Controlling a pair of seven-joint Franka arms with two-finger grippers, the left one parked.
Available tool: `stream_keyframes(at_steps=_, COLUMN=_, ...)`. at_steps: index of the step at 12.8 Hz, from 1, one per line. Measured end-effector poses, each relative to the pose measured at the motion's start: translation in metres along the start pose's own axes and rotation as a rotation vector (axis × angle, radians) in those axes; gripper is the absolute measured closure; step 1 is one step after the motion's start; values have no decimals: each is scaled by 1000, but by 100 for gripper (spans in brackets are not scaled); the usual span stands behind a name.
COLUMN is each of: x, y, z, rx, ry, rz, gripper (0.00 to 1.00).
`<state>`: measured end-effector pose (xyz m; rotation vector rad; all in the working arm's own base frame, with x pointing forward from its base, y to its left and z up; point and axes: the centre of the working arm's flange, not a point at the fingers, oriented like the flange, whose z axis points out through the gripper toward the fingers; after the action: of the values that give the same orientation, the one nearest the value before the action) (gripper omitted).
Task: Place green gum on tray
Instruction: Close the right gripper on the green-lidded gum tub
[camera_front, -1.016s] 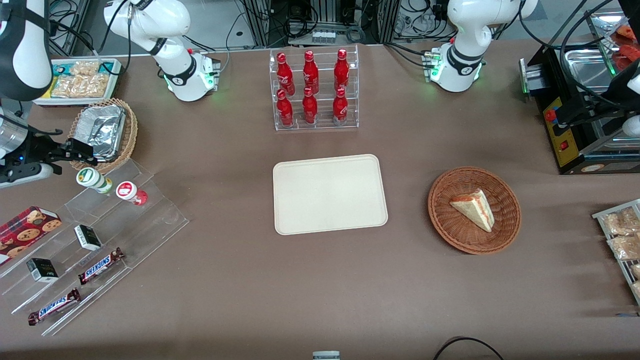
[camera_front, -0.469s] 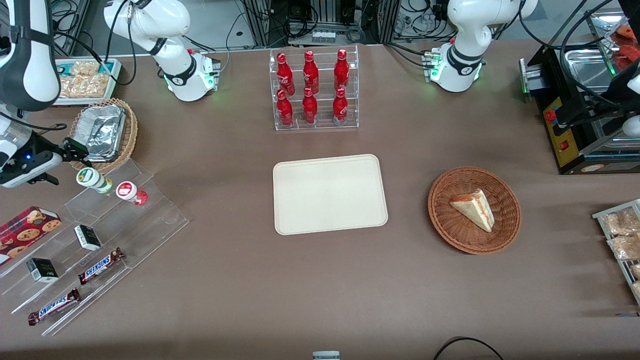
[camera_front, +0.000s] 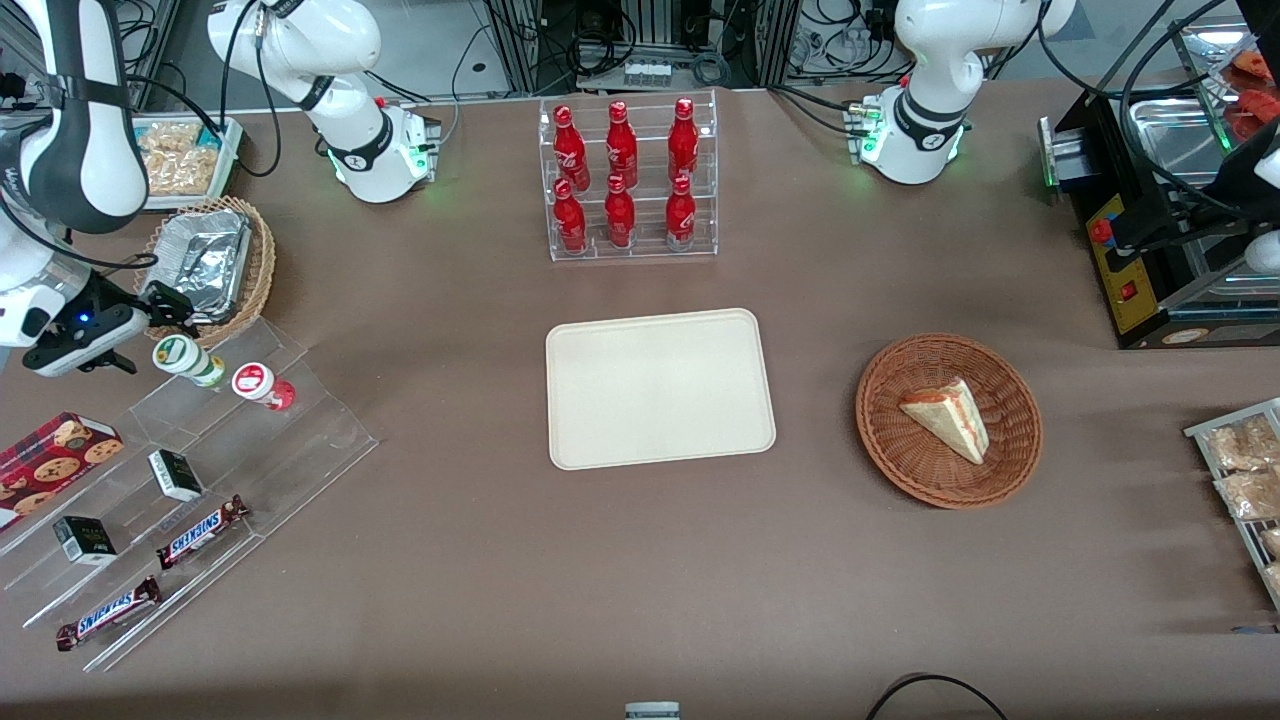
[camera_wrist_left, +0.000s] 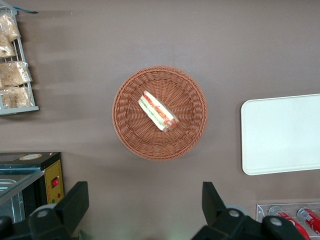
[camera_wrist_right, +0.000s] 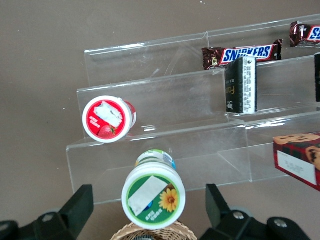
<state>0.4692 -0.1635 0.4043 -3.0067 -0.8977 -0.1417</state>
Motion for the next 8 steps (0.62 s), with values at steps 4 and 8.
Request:
stream_keyframes(at_steps=4, x=-5, y=-6, z=16, rx=-4, ry=2, rz=1, gripper=0)
stream_keyframes(at_steps=8, x=-9, y=-4, z=23, rx=-8, ry=3, rz=3, gripper=0)
